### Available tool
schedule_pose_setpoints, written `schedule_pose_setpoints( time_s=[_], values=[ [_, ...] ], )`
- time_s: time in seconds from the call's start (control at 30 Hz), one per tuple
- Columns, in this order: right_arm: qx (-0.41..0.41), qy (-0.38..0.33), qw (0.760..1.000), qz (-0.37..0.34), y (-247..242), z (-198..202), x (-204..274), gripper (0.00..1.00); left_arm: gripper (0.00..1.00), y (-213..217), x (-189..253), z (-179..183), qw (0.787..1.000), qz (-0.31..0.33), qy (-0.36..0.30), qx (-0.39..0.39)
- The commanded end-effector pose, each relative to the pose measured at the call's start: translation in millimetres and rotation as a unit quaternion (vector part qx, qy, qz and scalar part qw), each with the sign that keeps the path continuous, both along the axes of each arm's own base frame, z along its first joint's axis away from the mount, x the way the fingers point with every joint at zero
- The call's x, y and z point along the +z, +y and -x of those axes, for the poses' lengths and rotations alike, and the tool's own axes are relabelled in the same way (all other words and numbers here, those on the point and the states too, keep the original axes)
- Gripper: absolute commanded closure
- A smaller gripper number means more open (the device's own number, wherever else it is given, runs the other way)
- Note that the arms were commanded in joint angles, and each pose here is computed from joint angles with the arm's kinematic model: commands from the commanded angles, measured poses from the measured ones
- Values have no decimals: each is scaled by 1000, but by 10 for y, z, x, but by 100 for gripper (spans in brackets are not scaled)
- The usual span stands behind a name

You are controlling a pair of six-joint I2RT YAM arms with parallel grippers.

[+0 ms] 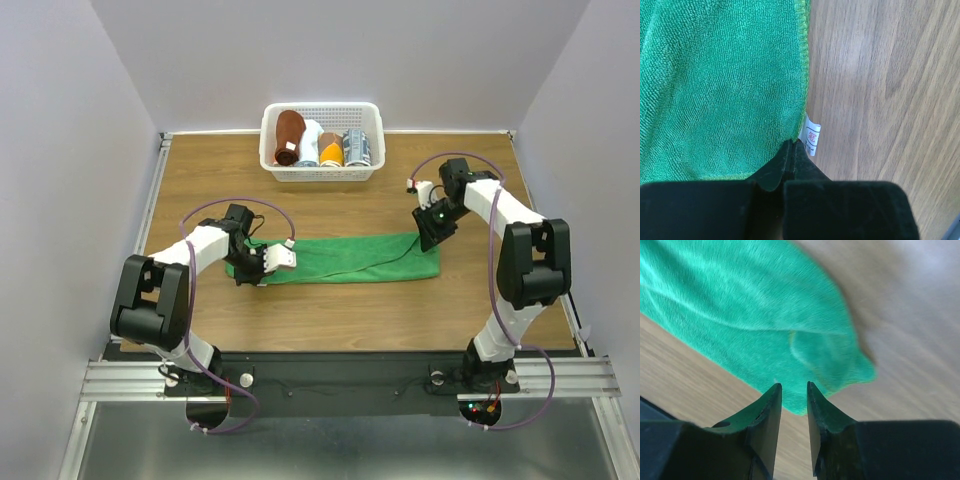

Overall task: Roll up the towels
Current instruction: Flatten the towel

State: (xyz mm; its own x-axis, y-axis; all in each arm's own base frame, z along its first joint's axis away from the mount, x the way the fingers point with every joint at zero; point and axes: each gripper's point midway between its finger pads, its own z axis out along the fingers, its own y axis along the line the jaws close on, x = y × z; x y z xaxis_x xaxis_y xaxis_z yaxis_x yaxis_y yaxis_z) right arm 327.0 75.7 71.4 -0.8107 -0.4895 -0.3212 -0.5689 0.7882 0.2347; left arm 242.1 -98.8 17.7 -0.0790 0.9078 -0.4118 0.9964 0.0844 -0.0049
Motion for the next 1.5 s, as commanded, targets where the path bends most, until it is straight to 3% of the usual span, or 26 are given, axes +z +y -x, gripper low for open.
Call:
schedule_pose_setpoints(
  time_s=[0.0, 0.33, 0.5, 1.03, 1.13, 1.27, 1.47],
  values=[
    [-1, -4, 1000, -3, 58, 35, -10, 68, 100, -15, -34, 84, 1000, -1, 27, 0],
    [7, 4, 1000, 16, 260, -25, -284, 55, 100, -5, -38, 89, 1000, -2, 28, 3],
    [6, -3, 999, 41, 257, -66, -410, 55, 100, -1, -56, 93, 1000, -3, 29, 4],
    [-4, -36, 993, 115, -23, -125, -449, 76, 100, 111, -44, 107, 1000, -14, 24, 11],
    [-6, -42, 992, 121, -35, -157, -433, 82, 100, 153, -36, 103, 999, -16, 24, 17],
    [-9, -59, 991, 116, -23, -198, -307, 99, 100, 173, 63, 41, 1000, -6, 14, 27],
    [-14, -108, 989, 99, -16, -249, 68, 99, 100, 136, 516, -141, 998, 40, -19, 54]
  ],
)
